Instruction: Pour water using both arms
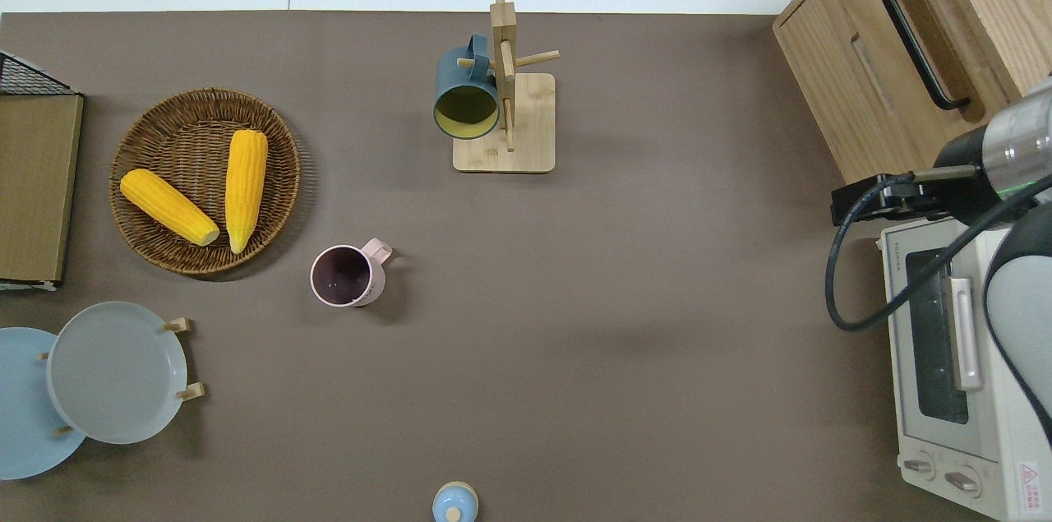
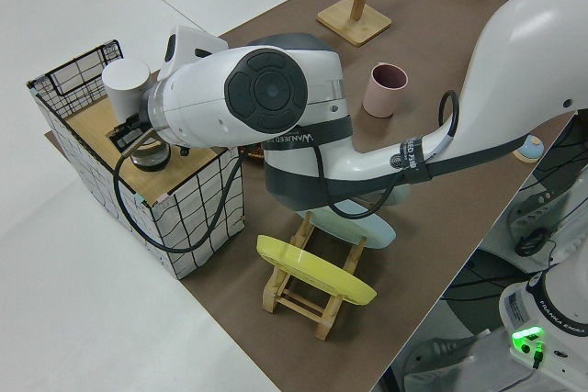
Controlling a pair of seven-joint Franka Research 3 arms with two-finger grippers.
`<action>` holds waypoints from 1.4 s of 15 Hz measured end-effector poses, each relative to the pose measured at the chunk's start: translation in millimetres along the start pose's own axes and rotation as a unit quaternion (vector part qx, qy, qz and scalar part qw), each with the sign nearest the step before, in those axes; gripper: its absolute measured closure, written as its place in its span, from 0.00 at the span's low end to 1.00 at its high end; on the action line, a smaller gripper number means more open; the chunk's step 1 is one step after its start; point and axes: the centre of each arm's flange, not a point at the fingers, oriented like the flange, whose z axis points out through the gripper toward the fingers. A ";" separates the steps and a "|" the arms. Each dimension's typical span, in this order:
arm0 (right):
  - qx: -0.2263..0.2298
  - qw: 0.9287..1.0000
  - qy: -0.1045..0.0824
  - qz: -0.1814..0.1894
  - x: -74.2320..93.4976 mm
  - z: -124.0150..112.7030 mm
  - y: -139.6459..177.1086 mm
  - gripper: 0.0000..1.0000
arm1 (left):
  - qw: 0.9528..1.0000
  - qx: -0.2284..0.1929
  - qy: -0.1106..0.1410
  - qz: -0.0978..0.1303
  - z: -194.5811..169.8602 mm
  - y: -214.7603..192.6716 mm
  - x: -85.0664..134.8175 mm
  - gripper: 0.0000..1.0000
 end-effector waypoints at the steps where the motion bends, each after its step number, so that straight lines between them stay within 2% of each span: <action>1: 0.000 1.000 0.000 0.000 0.0 0.0 0.0 0.01 | 1.000 0.000 0.000 0.000 0.0 0.0 0.0 0.37; 18: 0.000 1.000 0.000 0.000 0.0 0.0 0.0 0.01 | 1.000 0.000 0.000 0.000 0.3 0.1 0.0 0.36; 19: 0.000 1.000 0.000 0.000 0.0 0.0 0.0 0.01 | 1.000 -0.001 0.000 0.000 1.1 0.4 -0.2 0.29; 20: 0.000 1.000 0.000 0.000 0.0 0.0 0.0 0.01 | 1.000 -0.002 -0.001 0.000 2.6 0.6 -0.8 0.14; 21: 0.000 1.000 0.000 0.000 0.0 0.0 0.0 0.01 | 1.000 -0.002 -0.002 -0.001 3.5 0.5 -1.3 0.04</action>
